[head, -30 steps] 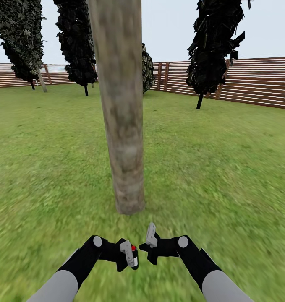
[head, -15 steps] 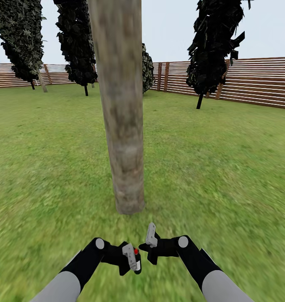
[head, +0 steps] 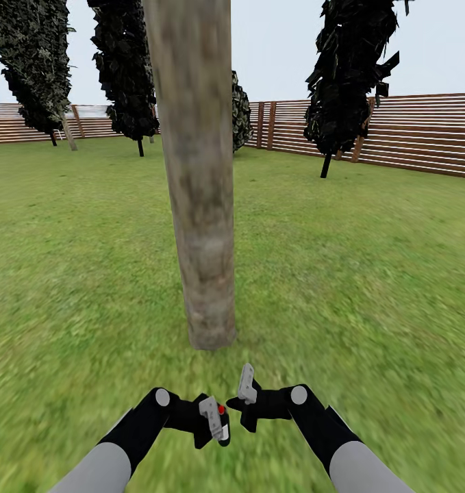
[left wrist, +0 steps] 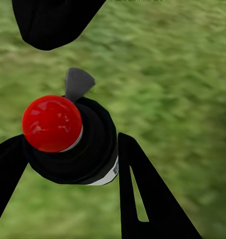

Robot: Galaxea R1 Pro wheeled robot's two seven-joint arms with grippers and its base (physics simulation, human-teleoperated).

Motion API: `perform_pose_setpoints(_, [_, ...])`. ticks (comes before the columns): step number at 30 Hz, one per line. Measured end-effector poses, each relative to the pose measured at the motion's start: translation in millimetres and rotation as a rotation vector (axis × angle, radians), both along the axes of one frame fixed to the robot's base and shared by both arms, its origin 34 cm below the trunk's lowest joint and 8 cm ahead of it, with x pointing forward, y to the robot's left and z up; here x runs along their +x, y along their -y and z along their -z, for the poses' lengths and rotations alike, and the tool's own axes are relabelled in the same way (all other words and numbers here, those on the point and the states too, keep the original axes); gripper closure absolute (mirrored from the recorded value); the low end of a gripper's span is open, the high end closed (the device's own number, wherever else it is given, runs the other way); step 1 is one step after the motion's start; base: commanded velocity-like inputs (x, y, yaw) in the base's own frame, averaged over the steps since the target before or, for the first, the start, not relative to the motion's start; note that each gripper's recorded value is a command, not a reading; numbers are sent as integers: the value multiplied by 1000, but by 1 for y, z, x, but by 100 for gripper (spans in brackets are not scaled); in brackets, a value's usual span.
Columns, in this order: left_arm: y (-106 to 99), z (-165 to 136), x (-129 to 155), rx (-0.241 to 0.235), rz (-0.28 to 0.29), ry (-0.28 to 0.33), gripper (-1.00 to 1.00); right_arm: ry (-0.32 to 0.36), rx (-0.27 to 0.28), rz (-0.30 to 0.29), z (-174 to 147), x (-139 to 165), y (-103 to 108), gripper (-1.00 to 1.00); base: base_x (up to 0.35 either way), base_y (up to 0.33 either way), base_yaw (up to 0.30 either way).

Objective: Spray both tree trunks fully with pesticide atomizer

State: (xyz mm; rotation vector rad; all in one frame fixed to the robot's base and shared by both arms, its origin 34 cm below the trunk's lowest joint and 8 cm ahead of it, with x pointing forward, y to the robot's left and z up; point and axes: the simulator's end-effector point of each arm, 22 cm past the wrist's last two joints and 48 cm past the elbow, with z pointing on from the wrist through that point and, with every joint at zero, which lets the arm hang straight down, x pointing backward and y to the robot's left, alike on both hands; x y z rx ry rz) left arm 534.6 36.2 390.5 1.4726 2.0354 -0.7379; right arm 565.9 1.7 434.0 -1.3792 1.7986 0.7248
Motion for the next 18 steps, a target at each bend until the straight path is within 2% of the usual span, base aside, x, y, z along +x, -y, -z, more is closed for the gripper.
perform_pose_setpoints(18, [0, -1, 1, -9, -9, 0, 100, 0, 0, 0, 0, 0, 0, 100, 0, 0, 0])
